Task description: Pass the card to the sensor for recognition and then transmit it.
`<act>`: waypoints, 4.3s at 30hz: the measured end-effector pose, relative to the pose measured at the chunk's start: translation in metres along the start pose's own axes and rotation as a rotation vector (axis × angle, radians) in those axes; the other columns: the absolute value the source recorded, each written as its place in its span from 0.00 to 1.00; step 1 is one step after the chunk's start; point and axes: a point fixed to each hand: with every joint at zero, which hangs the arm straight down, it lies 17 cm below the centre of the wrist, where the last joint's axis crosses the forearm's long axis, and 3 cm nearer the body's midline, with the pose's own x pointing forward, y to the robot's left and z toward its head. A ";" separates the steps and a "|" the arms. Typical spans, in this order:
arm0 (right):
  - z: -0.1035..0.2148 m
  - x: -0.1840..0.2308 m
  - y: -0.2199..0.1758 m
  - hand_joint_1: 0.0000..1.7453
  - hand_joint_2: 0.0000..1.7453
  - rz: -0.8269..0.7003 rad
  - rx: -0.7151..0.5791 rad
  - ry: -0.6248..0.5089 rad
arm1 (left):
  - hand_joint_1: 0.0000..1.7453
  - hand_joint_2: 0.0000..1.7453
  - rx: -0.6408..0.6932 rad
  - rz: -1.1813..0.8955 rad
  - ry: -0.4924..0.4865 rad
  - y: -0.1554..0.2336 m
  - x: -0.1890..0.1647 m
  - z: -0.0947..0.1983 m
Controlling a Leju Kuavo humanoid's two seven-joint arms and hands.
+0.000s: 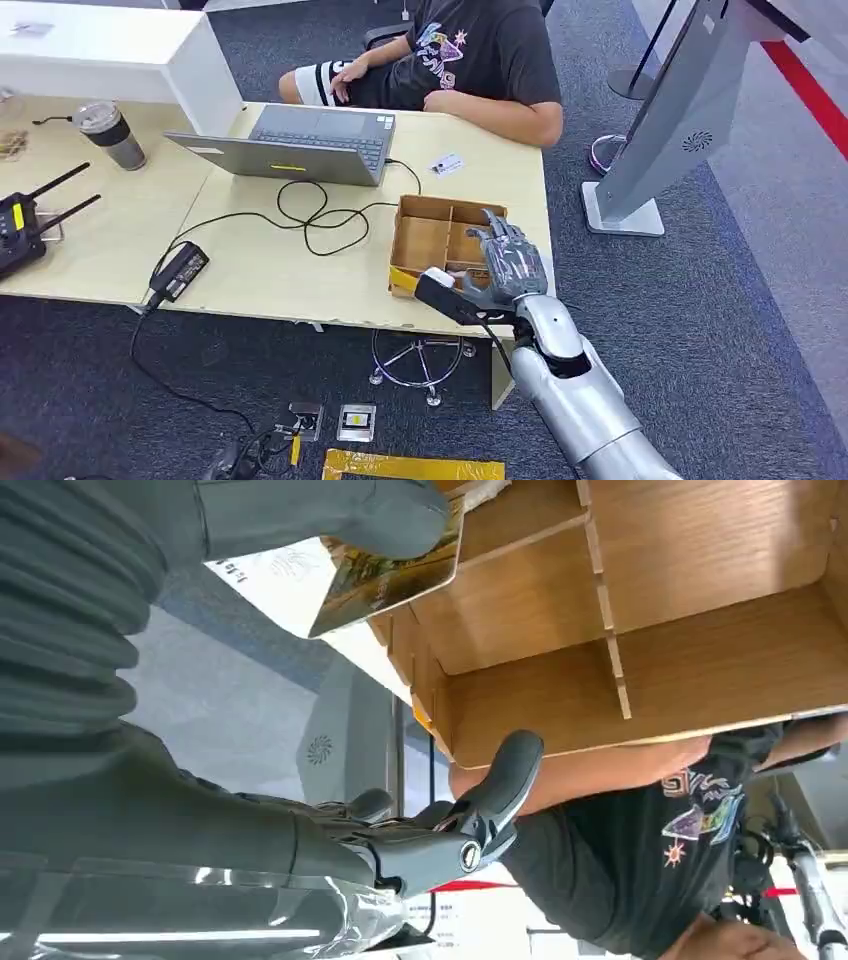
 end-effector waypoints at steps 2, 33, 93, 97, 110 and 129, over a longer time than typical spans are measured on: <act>0.000 0.000 0.000 0.38 1.00 0.001 0.000 0.000 | 0.00 1.00 0.000 0.000 0.000 0.000 0.000 0.000; 0.002 -0.007 0.015 0.58 1.00 0.012 0.051 0.021 | 0.00 1.00 0.000 -0.004 -0.003 0.001 0.002 0.000; -0.010 -0.045 -0.154 1.00 1.00 -0.105 -0.300 0.036 | 0.00 1.00 0.007 -0.011 -0.008 0.003 0.002 -0.001; -0.002 -0.052 -0.187 1.00 1.00 -0.108 -0.386 0.039 | 0.00 1.00 0.009 -0.010 -0.008 0.003 0.001 -0.001; 0.024 -0.095 -0.244 1.00 1.00 -0.210 -0.618 0.061 | 0.00 1.00 0.022 0.001 -0.003 0.006 0.000 -0.001; -0.042 -0.080 -0.272 1.00 1.00 -0.026 -0.578 0.030 | 0.00 1.00 0.016 -0.031 -0.038 0.010 0.024 -0.001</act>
